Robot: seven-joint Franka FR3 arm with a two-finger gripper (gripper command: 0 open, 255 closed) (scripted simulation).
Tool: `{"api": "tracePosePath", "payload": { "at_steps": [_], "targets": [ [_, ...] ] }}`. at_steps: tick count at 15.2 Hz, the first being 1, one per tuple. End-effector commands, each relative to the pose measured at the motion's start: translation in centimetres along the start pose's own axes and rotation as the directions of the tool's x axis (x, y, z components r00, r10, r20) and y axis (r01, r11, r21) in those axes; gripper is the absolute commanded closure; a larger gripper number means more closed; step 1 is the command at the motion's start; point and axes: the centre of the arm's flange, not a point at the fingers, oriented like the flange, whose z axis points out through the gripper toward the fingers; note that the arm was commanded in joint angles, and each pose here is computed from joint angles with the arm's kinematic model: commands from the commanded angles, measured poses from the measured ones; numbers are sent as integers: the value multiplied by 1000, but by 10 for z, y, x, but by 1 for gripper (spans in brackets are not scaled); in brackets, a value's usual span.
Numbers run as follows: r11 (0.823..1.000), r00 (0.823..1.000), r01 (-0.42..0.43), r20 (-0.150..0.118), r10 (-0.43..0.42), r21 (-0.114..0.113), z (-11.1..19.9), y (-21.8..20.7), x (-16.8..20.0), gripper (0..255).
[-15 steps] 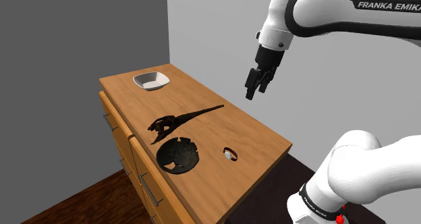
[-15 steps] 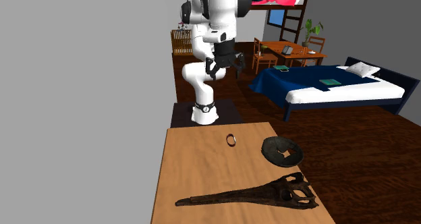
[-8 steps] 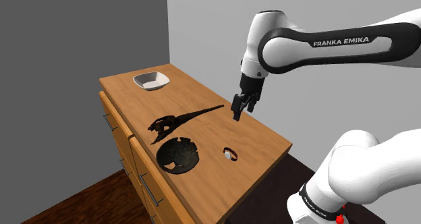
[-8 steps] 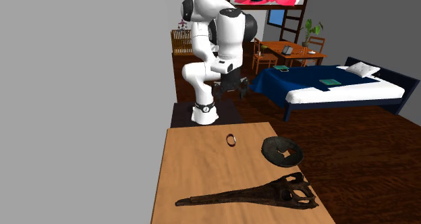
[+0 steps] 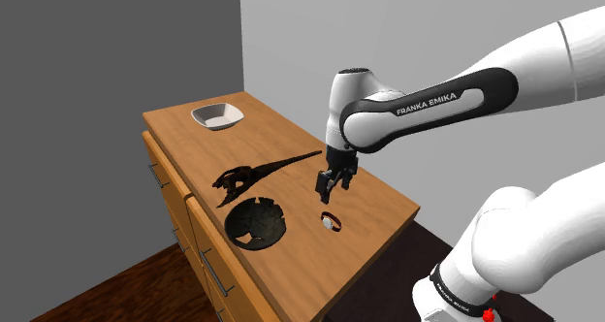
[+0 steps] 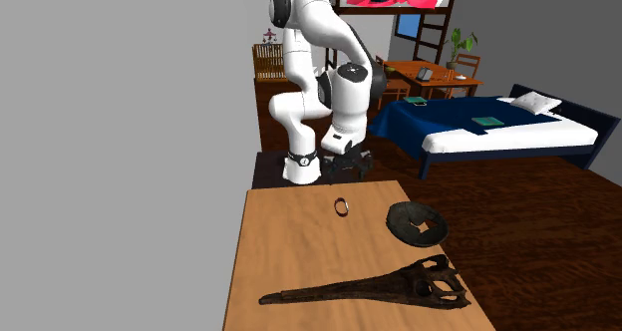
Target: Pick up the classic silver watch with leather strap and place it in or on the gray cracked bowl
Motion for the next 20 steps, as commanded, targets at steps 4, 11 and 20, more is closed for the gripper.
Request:
{"api": "tracePosePath", "payload": {
  "at_steps": [4,11,20],
  "targets": [
    [1000,1000,-12,26,12,-9,48,-7,11,0],
    [1000,1000,-12,26,12,-9,83,-7,10,0],
    [1000,1000,-12,26,12,-9,83,-7,10,255]
  ]
}}
